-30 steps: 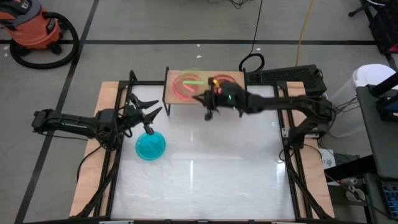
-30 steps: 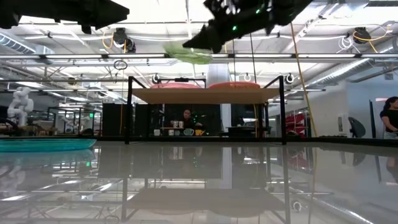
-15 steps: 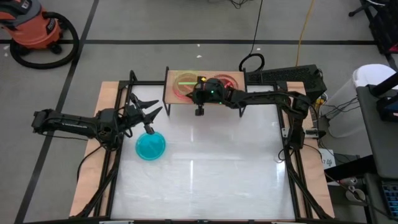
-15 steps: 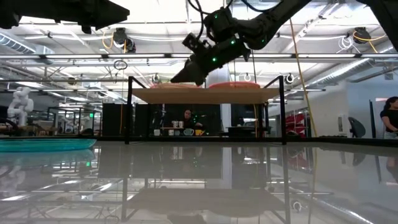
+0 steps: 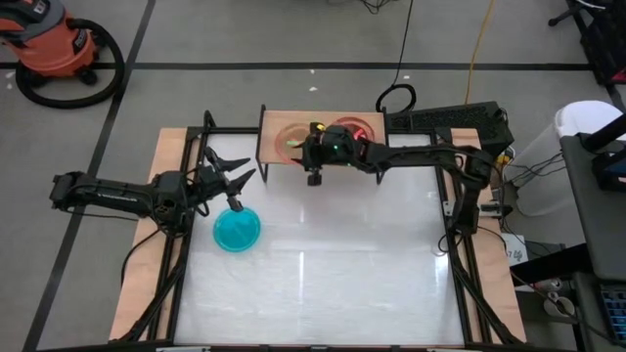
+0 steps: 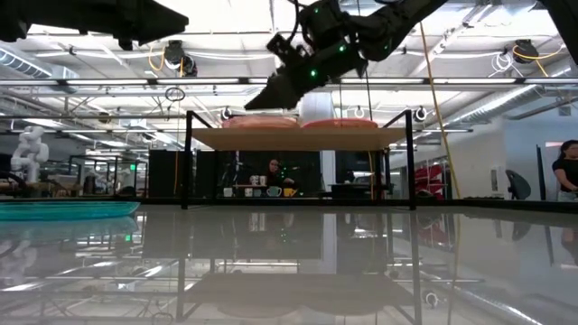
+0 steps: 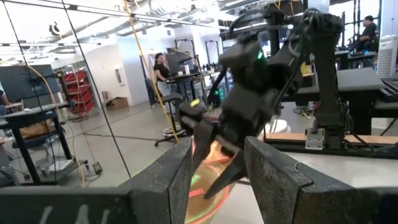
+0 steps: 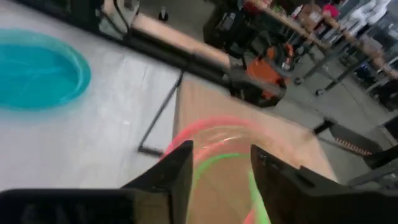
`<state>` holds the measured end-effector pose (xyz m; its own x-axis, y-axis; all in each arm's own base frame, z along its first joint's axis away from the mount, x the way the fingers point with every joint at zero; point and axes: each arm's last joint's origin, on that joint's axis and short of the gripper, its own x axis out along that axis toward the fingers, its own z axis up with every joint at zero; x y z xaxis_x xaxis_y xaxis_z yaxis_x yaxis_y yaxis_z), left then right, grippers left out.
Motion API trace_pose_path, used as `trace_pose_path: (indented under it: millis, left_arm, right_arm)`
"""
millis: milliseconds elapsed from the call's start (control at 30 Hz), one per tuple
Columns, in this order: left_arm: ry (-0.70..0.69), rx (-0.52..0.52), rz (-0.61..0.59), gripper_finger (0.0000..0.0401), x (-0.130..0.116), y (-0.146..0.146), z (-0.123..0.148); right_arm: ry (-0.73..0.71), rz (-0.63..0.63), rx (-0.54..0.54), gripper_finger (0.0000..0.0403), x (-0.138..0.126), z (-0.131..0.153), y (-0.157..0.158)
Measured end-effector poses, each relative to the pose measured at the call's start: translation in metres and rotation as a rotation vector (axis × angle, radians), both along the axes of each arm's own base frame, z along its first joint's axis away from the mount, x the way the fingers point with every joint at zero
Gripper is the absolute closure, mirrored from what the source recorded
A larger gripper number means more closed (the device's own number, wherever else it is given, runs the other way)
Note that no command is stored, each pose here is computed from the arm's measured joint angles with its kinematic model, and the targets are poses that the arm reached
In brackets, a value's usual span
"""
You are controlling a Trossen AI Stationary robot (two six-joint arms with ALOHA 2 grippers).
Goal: Place and stack plates onto a shelf
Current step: Stack the blue plate on top of the green plate on the shelf
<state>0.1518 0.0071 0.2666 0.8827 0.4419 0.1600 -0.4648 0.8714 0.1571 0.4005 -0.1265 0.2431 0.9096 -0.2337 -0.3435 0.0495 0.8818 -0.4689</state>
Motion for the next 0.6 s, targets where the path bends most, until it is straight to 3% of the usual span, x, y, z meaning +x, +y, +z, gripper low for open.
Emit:
trace_pose_path:
  millis: [267,433,600]
  left_arm:
    - [0.051,-0.046,-0.007,0.0247,0.001,0.000,-0.007]
    - [0.182,-0.104,-0.023,0.0247,0.004,-0.003,-0.019]
    - [0.340,-0.158,-0.035,0.0247,0.020,-0.012,-0.006]
  right_arm:
    - [-0.016,0.068,-0.006,0.0234,-0.018,0.041,0.034]
    - [-0.026,0.128,0.010,0.0234,-0.042,0.078,0.065]
    - [0.015,0.186,0.070,0.0234,-0.072,0.099,0.096]
